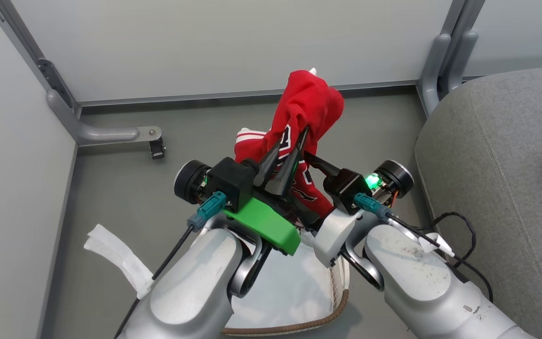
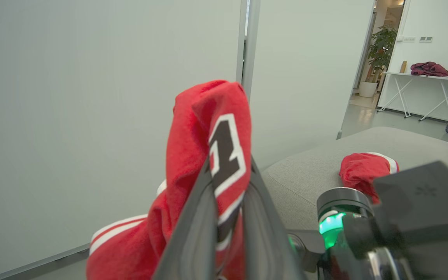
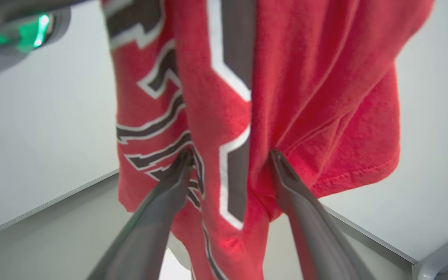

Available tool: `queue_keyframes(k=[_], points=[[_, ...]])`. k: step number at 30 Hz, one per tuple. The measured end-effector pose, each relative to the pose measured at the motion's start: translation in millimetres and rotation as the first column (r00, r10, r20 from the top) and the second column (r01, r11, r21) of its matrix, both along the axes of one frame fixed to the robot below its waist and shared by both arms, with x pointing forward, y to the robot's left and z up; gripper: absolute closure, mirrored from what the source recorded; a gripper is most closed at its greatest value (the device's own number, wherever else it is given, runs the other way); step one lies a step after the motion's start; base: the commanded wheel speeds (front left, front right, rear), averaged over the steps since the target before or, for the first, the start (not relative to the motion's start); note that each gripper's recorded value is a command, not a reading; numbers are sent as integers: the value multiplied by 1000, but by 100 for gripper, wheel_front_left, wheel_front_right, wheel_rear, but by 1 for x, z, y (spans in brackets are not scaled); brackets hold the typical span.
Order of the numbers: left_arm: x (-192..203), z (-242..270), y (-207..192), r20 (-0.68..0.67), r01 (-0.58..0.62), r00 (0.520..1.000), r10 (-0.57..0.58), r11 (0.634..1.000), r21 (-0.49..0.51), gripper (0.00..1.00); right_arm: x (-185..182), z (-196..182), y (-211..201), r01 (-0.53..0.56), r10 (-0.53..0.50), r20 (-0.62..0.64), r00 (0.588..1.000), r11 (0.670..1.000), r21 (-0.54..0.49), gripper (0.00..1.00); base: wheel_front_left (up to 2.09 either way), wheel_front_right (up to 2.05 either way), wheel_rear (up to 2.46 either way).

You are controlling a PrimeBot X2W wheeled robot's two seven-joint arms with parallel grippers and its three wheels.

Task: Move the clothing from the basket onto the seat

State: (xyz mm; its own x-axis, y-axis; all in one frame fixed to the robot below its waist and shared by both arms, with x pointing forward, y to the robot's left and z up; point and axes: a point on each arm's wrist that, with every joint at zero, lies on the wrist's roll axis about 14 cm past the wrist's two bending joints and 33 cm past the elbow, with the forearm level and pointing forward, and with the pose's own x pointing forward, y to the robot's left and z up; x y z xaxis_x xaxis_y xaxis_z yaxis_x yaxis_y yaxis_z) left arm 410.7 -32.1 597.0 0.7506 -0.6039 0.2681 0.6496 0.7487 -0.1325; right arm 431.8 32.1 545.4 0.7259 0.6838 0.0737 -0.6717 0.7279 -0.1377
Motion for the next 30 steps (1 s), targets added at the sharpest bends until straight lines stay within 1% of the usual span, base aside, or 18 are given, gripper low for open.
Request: queue_keyframes(k=[3,4,5,6,8,17,18,19,20,25,30], points=[[-2,0,-2,-2,9,1000,-9,1000,-2,100,1,1,-1,5,-4,-4,1000,1000,9,0,0,0,0],[-3,0,-3,-2,11,1000,-11,1000,-1,100,2,1,-1,7,-7,-5,1000,1000,12,19,0,0,0],[-3,0,-3,-3,13,1000,-13,1000,-1,100,2,1,-1,8,-8,-5,1000,1000,15,34,0,0,0],[-3,0,-3,-3,13,1000,-13,1000,-2,100,3,2,-1,8,-8,-5,1000,1000,17,60,0,0,0],[-3,-1,-3,-6,13,1000,-13,1000,-3,100,3,3,0,7,-7,-8,1000,1000,26,100,0,0,0],[5,-9,4,-22,-27,999,27,999,18,100,3,5,-4,18,-17,-11,1000,999,50,100,0,0,0],[6,-13,4,-25,-31,999,31,999,30,72,3,5,-6,24,-23,-14,1000,998,58,100,0,0,0],[8,-17,5,-33,-35,999,36,999,40,53,2,5,-7,29,-28,-19,999,997,66,100,0,0,0],[9,-20,6,-40,-41,998,42,998,46,0,1,4,-8,32,-31,-23,999,997,71,100,0,0,0],[17,-33,10,-59,-60,996,65,995,79,0,0,-1,-23,78,-74,-46,996,993,94,100,0,0,0],[21,-43,7,-68,-53,996,60,993,101,0,2,-7,-49,159,-150,-81,985,979,127,100,0,0,0]])
